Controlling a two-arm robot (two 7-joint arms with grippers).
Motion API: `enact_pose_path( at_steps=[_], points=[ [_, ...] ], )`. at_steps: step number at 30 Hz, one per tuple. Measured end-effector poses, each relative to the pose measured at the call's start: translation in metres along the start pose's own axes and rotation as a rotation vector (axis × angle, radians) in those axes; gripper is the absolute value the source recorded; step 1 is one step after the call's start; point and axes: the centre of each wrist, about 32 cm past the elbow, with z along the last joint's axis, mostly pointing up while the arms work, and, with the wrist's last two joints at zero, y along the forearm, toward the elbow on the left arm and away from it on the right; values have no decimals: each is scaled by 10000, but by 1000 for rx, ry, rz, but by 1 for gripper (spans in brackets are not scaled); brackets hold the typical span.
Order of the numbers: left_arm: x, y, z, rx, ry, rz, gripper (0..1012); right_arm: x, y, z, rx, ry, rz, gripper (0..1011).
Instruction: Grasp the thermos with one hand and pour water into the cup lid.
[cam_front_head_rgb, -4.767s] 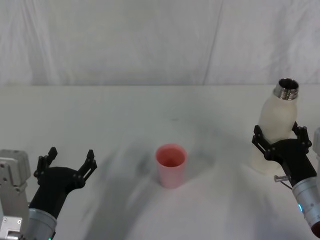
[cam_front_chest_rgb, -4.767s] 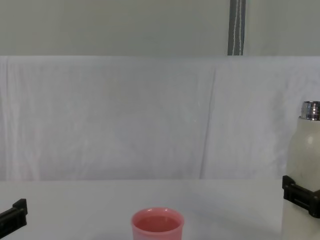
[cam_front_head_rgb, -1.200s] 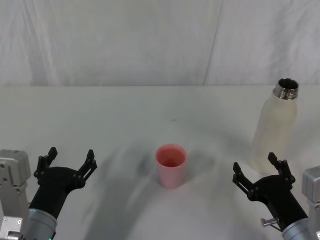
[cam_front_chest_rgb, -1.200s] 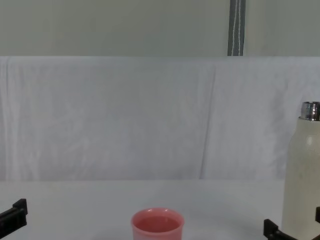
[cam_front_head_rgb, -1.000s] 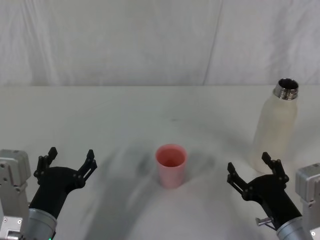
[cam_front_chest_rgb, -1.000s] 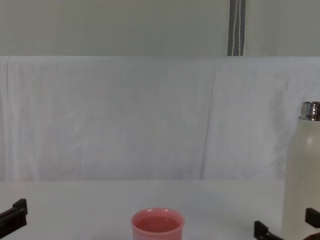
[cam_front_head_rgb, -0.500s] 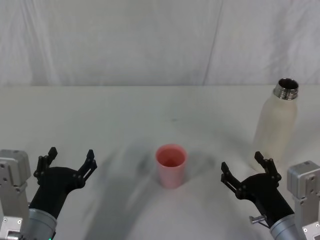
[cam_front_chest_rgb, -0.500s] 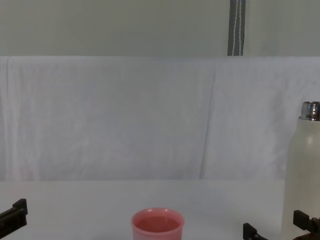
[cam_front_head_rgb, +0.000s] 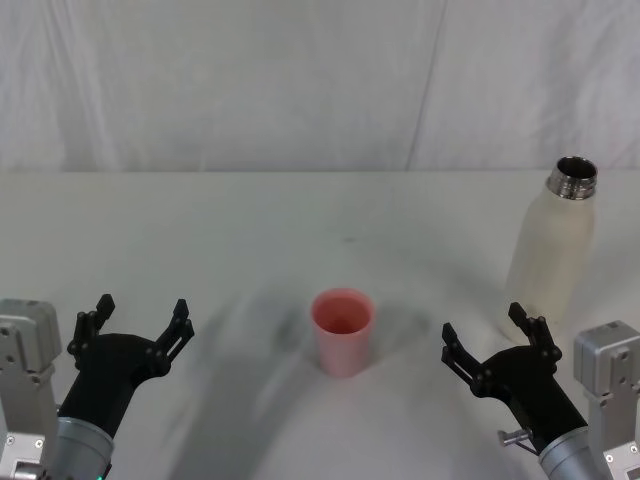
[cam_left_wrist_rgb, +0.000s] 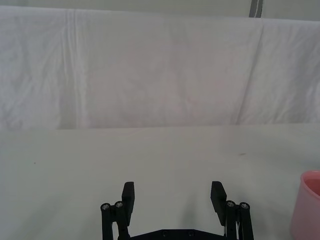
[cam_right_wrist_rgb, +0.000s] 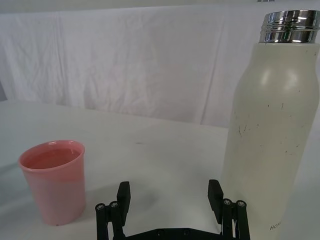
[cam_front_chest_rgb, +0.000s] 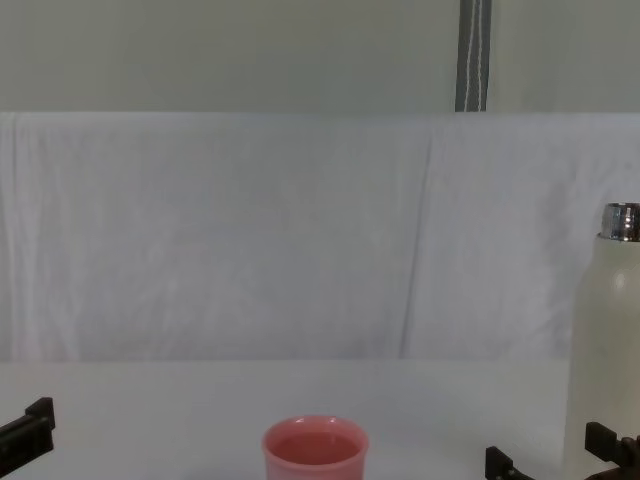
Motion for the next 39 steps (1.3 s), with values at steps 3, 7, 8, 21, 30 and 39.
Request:
enact_pose_path(
  at_steps=[3,7,8,21,30,39],
  points=[
    [0,0,0,0,0,0,1001,3,2,0,1,0,0,1001],
    [0,0,0,0,0,0,1001,4,0,-1,0,0,-1,1001],
    [0,0,0,0,0,0,1001,4,0,-1,0,0,-1,1001],
    [0,0,0,0,0,0,1001,3,-4,-1,0,0,-1,1001],
    [0,0,0,0,0,0,1001,3,-4,1,0,0,-1,1002],
    [0,0,0,0,0,0,1001,3,-4,2,-1,0,-2,1001]
  ],
)
